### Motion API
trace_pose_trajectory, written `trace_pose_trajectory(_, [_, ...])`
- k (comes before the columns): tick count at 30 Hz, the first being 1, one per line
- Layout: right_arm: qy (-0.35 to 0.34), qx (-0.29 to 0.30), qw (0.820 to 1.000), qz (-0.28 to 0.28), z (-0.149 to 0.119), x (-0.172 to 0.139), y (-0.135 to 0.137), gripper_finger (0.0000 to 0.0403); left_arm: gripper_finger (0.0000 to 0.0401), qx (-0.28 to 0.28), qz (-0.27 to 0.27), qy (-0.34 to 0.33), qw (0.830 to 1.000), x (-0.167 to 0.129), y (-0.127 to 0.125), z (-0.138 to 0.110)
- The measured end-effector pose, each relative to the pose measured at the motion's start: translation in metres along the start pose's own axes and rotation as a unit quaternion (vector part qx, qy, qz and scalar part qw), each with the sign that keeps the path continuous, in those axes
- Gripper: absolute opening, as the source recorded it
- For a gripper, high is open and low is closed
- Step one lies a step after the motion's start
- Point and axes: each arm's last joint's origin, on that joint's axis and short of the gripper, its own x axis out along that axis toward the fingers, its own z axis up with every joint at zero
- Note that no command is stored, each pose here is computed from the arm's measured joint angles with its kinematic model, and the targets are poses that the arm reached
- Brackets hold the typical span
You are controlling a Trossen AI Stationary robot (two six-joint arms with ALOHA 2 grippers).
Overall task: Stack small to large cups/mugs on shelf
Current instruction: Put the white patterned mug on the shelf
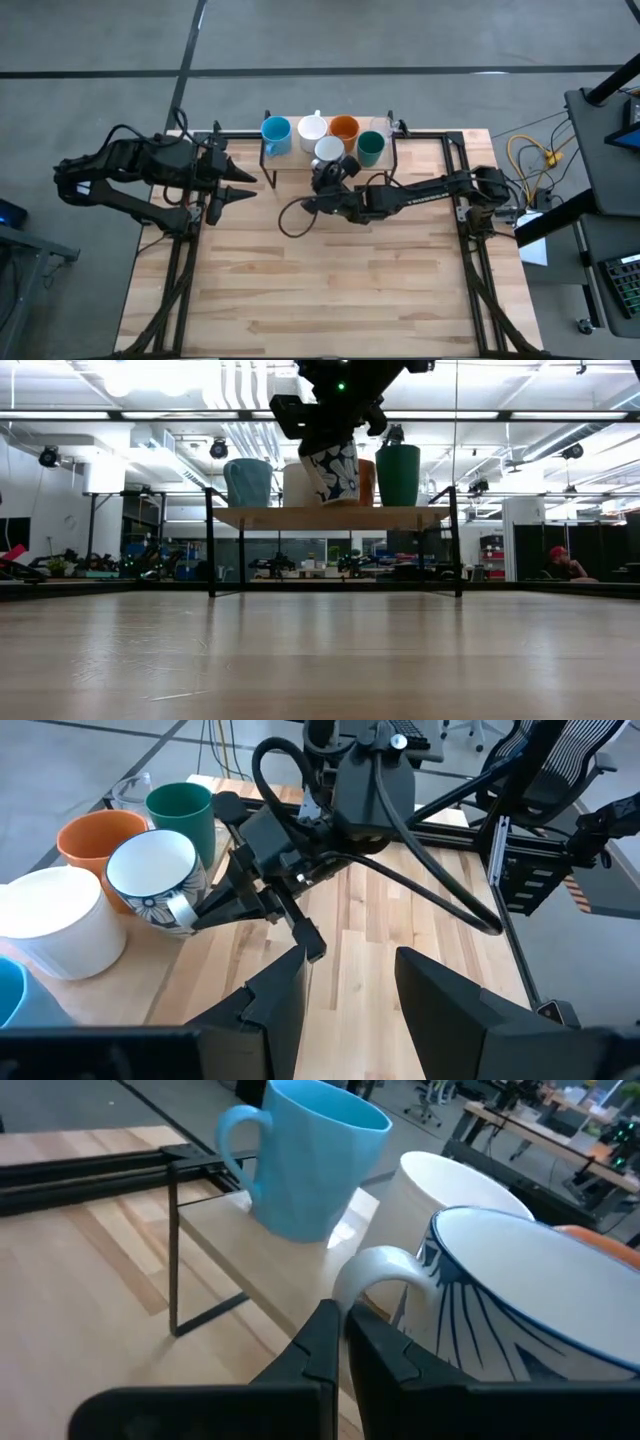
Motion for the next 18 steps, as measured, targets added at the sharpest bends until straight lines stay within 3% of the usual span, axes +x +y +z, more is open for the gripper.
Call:
trace_pose_trajectory(8, [0.006,0.027,1.0,0.001,-0.006,0.005,-0.003,0.0008,0.0141,0.004,-0.006,-0.034,0.999,-0.008,0.0,0.004])
trace_pose_trajectory(18, [0.011,0.028,1.0,0.008,-0.006,0.018,-0.012,0.0008,0.0141,-0.001,-0.027,-0.174,0.984,-0.048,0.002,0.018])
